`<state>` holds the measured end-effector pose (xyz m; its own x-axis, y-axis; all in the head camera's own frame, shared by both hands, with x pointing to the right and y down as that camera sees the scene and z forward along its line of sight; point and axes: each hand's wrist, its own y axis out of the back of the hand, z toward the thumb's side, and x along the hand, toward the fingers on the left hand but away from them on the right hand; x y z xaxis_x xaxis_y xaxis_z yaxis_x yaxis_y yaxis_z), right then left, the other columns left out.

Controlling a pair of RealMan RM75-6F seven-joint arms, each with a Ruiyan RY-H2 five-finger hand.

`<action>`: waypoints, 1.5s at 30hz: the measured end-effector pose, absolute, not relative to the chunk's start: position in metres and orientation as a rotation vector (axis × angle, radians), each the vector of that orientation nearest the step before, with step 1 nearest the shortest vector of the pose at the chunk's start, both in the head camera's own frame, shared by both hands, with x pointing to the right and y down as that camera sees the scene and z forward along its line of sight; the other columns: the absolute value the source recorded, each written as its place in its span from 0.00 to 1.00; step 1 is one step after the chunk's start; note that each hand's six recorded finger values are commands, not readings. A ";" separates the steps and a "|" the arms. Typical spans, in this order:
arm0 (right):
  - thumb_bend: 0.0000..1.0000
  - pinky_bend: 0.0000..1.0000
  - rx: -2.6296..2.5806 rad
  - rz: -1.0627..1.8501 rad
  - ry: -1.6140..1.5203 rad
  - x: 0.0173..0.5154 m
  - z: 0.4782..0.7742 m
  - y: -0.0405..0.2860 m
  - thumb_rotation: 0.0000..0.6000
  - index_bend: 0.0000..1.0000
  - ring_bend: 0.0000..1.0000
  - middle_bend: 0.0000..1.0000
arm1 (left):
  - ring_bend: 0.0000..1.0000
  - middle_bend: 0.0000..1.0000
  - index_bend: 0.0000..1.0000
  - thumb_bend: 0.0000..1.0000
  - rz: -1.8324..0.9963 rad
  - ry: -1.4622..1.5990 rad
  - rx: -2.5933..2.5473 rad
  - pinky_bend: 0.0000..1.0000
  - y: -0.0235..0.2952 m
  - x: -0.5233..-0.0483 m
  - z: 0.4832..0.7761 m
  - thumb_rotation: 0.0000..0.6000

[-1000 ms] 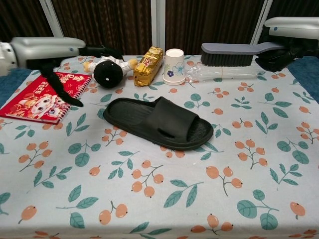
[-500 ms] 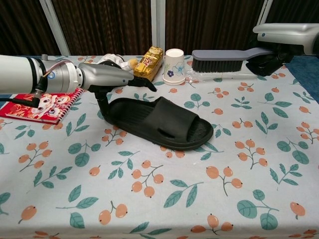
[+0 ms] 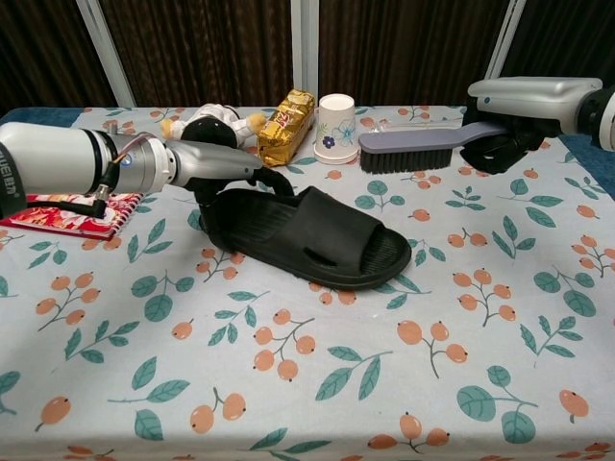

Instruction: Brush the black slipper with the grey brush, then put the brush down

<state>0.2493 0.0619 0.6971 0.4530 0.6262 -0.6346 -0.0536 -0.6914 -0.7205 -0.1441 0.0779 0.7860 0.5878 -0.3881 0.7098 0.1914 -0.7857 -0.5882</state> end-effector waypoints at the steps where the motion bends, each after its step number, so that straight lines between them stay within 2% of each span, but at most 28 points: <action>1: 0.55 1.00 -2.021 1.271 -0.470 0.248 0.700 0.063 1.00 1.00 1.00 0.99 | 0.20 0.34 0.30 0.21 -1.181 0.156 -2.181 0.20 0.078 -0.144 0.786 1.00; 8: 0.55 1.00 -2.013 1.257 -0.418 0.228 0.720 0.068 1.00 1.00 1.00 0.99 | 0.25 0.41 0.33 0.21 -1.175 0.178 -2.189 0.21 0.078 -0.142 0.785 1.00; 17: 0.55 1.00 -1.946 1.197 -0.374 0.187 0.744 0.068 1.00 1.00 1.00 0.99 | 0.26 0.43 0.36 0.21 -1.171 0.194 -2.191 0.21 0.077 -0.142 0.784 1.00; 25: 0.55 1.00 -1.857 1.183 -0.223 0.184 0.756 0.085 1.00 1.00 1.00 0.99 | 0.27 0.44 0.38 0.21 -1.161 0.207 -2.187 0.21 0.076 -0.142 0.782 1.00; 33: 0.55 1.00 -1.835 1.170 -0.130 0.205 0.746 0.105 1.00 1.00 1.00 0.99 | 0.27 0.44 0.38 0.21 -1.165 0.204 -2.178 0.21 0.076 -0.143 0.782 1.00; 37: 0.55 1.00 -1.854 1.156 -0.189 0.206 0.735 0.098 1.00 1.00 1.00 0.99 | 0.27 0.44 0.38 0.21 -1.163 0.203 -2.179 0.21 0.077 -0.142 0.782 1.00; 41: 0.55 1.00 -1.869 1.124 -0.299 0.195 0.725 0.077 1.00 1.00 1.00 0.99 | 0.27 0.44 0.38 0.21 -1.162 0.197 -2.177 0.21 0.078 -0.141 0.781 1.00; 45: 0.55 1.00 -1.850 1.124 -0.285 0.183 0.733 0.070 1.00 1.00 1.00 0.99 | 0.27 0.44 0.38 0.21 -1.164 0.194 -2.176 0.21 0.078 -0.141 0.781 1.00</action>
<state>0.1827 0.0699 0.7328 0.5557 0.5953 -0.5803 -0.2474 -0.5480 -0.7991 -0.1410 0.0781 0.7808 0.5939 -0.4140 0.6898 0.1673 -0.7751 -0.6092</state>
